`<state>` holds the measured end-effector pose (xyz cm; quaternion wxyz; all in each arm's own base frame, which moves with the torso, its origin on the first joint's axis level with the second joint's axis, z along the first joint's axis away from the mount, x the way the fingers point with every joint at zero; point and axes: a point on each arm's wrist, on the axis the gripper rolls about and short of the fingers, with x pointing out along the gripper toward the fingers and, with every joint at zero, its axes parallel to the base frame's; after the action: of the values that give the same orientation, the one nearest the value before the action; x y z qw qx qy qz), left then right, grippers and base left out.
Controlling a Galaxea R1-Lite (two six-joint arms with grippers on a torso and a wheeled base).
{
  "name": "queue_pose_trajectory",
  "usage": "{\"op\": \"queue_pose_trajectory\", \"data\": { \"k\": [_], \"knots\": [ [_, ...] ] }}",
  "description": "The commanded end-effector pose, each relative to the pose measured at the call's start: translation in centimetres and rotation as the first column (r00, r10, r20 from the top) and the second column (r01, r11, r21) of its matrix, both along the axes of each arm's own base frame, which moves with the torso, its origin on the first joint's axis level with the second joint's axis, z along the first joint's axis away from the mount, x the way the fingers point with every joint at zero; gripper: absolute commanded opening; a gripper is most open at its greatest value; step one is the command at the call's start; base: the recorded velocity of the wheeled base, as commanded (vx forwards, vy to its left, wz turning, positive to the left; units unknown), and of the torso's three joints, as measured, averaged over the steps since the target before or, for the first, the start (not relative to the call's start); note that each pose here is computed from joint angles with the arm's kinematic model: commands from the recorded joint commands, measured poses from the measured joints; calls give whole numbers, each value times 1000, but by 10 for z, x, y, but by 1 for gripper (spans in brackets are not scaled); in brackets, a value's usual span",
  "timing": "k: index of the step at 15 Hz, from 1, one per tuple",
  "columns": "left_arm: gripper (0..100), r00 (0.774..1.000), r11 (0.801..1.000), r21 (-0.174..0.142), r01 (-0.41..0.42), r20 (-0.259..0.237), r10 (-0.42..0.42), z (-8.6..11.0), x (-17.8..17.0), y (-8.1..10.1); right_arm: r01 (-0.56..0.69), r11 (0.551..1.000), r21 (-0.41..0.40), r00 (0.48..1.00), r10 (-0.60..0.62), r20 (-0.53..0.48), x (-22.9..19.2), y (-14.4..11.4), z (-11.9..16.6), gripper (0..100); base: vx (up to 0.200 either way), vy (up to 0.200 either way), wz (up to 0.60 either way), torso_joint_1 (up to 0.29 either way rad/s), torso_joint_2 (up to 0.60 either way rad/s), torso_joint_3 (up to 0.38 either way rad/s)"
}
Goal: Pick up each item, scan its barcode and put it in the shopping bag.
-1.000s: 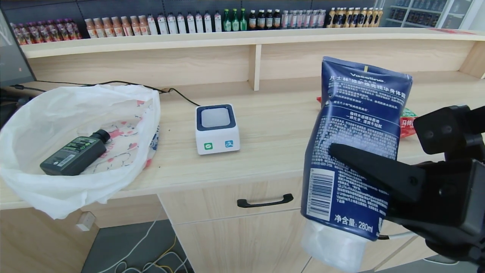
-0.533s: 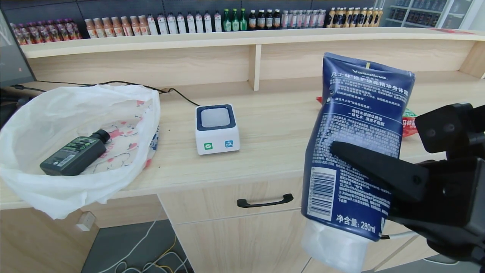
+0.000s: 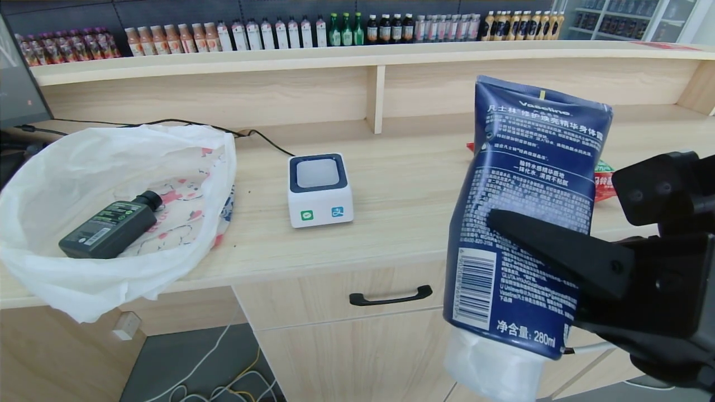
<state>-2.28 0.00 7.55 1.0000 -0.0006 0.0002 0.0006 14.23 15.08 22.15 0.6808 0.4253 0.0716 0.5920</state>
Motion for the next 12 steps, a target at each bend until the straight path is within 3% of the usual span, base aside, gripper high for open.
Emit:
{"op": "queue_pose_trajectory", "data": {
  "k": [1, 5, 8, 10, 12],
  "knots": [
    [100, 1000, 1000, 0, 0, 0, 0, 0, 0, 0, -1, 1000, 1, 1000, 1, 4, -1, 0, 0, 0, 0, 0, 0, 0, 0, 0],
    [100, 1000, 1000, 0, 1, 0, -1, 0, 0, 0, 10, 1000, -2, 999, -10, 37, -2, -1, 2, 0, 0, 0, 0, 0, 0, 0],
    [100, 1000, 1000, 0, 0, 0, 0, 0, 0, 0, 82, 992, -91, 988, -69, 139, 0, 0, -12, 0, 0, 0, 0, 0, 0, 0],
    [100, 1000, 1000, 0, 0, 0, 0, 0, 0, 0, 92, 991, -96, 984, -76, 159, -4, -3, -13, 0, 0, 0, 0, 0, 0, 0],
    [100, 1000, 1000, 0, 0, 0, 0, 0, 0, 0, 160, 978, -131, 961, -124, 246, 3, -2, -16, 0, 0, 0, 0, 0, 0, 0]
  ]
}}
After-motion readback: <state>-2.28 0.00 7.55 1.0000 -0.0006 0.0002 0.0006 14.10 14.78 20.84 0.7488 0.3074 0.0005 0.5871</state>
